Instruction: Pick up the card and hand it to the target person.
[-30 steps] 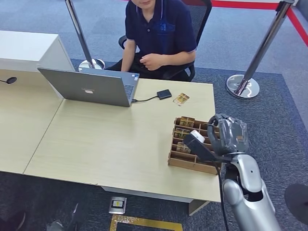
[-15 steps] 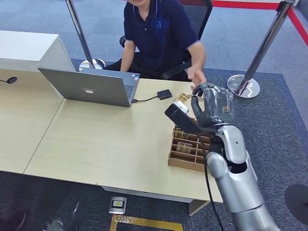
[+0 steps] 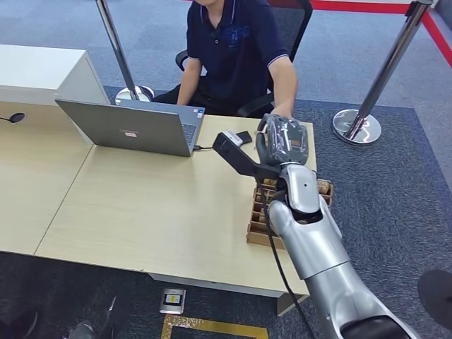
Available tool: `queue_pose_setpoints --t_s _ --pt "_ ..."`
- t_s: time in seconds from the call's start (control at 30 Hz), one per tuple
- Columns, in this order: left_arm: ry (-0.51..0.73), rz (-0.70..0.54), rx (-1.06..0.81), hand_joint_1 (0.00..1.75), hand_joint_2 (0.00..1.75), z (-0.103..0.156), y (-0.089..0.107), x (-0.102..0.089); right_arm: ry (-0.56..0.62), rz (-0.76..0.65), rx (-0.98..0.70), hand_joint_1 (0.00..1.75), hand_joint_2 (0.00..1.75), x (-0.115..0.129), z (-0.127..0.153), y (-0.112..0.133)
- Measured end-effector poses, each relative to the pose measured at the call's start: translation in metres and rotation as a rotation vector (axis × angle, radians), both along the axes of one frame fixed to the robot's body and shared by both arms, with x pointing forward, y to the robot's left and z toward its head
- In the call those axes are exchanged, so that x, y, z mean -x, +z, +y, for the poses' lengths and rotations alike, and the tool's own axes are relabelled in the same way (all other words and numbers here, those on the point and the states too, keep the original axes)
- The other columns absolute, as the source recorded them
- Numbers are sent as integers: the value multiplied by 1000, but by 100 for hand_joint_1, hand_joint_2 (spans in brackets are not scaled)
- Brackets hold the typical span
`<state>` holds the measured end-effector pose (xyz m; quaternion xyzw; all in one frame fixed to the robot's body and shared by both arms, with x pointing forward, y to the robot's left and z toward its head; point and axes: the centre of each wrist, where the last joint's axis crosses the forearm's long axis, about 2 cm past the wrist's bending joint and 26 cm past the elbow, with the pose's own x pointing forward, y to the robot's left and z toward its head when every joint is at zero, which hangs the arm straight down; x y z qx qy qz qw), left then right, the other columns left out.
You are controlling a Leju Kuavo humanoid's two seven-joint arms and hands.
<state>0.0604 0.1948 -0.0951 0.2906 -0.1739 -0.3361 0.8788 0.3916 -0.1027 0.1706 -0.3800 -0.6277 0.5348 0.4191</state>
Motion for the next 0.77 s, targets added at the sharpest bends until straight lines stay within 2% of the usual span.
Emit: queue_pose_setpoints --t_s 0.2,0.27,0.33,0.4,0.47,0.6,0.77 --pt "-5 1 0 0 0 0 0 0 -17 48 47 131 175 -1 -1 -12" --pt "-6 1 0 0 0 0 0 0 -18 59 55 115 175 0 -2 -15" --pt "-5 1 0 0 0 0 0 0 -15 67 62 54 175 0 -3 -19" --pt "-3 1 0 0 0 0 0 0 -10 73 71 4 175 1 -4 -21" --pt "-1 0 0 0 0 0 0 0 -4 75 77 0 175 2 -3 -23" --pt "2 0 0 0 0 0 0 0 0 53 70 0 0 3 -2 -24" --pt "4 1 1 0 0 0 0 0 -6 11 59 0 0 7 -2 -27"
